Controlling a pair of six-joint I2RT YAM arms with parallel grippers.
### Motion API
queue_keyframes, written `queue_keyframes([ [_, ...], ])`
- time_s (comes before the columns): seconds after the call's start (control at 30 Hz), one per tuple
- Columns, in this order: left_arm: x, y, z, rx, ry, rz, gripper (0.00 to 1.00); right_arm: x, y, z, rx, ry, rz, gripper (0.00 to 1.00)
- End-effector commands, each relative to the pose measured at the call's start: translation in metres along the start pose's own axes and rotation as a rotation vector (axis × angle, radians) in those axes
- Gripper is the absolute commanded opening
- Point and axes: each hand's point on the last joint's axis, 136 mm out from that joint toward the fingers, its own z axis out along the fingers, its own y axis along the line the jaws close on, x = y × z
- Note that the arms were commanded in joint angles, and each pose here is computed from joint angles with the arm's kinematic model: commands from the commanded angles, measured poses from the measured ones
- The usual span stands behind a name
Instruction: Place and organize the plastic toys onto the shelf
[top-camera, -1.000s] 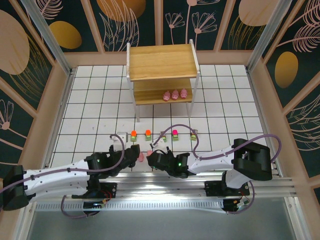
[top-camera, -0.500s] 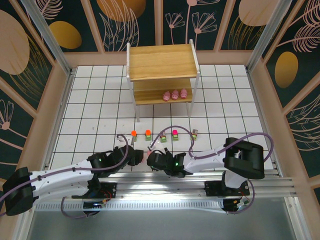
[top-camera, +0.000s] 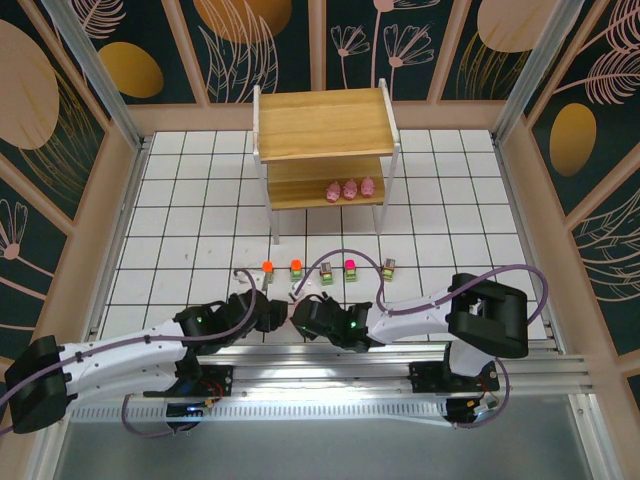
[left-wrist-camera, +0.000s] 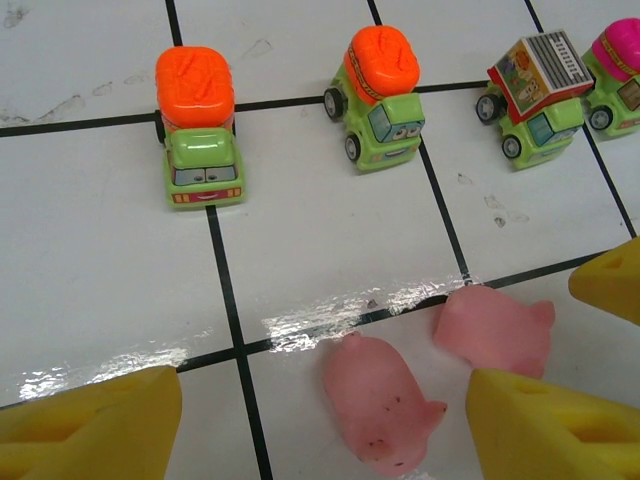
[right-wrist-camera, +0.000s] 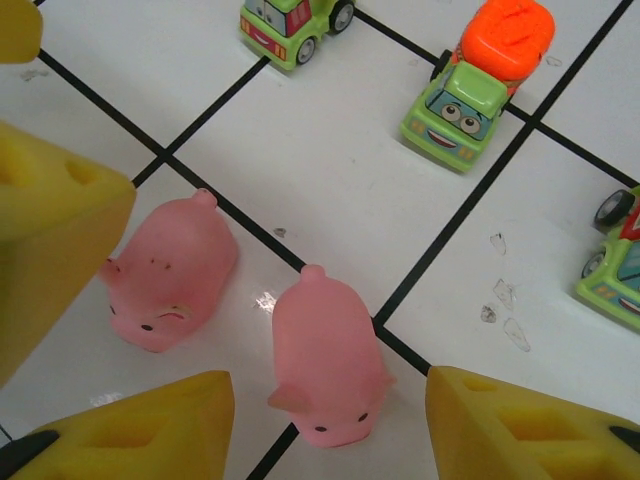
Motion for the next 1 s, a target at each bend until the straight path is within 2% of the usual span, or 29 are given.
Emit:
queue_keyframes([
  [0.0, -0.001, 0.003, -0.001, 0.006, -0.012, -0.024, 0.75, -0.008, 0.007, 0.003, -0.03, -0.021, -0.037, 0.53],
  [0.97, 0.001, 0.008, 0.006, 0.009, 0.005, -0.051, 0.75, 0.004, 0.003, 0.023, -0.035, 0.023, -0.068, 0.48],
])
